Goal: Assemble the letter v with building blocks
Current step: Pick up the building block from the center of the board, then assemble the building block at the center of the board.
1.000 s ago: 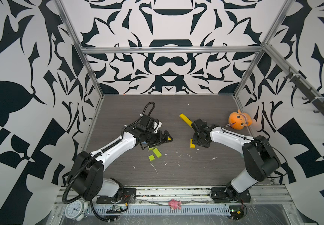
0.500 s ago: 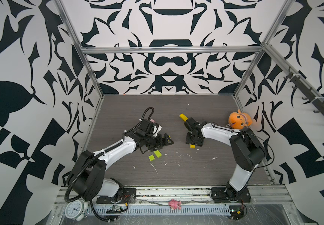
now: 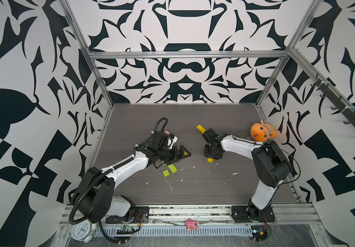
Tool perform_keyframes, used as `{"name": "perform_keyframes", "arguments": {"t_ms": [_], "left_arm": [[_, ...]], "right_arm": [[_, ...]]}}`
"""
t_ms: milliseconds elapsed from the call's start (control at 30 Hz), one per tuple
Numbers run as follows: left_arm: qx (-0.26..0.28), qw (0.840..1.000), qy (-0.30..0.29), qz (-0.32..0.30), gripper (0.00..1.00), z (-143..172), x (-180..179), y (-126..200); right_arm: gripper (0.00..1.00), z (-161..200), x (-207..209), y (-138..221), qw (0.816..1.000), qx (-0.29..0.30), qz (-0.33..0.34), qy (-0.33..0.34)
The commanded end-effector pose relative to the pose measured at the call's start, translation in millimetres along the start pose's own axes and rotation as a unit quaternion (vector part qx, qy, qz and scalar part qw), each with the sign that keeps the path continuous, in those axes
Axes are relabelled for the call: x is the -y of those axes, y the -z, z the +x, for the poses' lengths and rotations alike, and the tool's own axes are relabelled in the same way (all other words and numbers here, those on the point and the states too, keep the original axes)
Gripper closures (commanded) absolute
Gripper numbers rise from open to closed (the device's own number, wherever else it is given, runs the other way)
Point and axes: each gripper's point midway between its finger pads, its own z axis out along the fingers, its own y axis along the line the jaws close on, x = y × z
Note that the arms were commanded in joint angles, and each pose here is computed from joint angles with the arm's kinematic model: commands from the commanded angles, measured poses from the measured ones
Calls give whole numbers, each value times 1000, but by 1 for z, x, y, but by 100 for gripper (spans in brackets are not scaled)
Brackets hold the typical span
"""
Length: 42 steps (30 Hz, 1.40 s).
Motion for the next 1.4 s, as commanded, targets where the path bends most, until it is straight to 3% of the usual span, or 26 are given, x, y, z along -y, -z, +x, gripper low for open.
{"name": "perform_keyframes", "arguments": {"t_ms": [0, 267, 533, 867, 1367], "left_arm": [[4, 1000, -14, 13, 1, -7, 14, 3], [20, 999, -44, 20, 1, -33, 37, 1], [66, 993, -91, 24, 1, -80, 68, -5], [50, 993, -101, 28, 1, -89, 60, -27], [36, 995, -87, 39, 1, -83, 55, -35]], "right_arm": [[72, -36, 8, 26, 998, 33, -29, -53], [74, -121, 49, 53, 988, 69, -11, -135], [74, -182, 61, 34, 972, 75, 17, -222], [76, -186, 61, 1, 946, 69, 31, -316], [75, -182, 44, -19, 954, 63, 53, -288]]}}
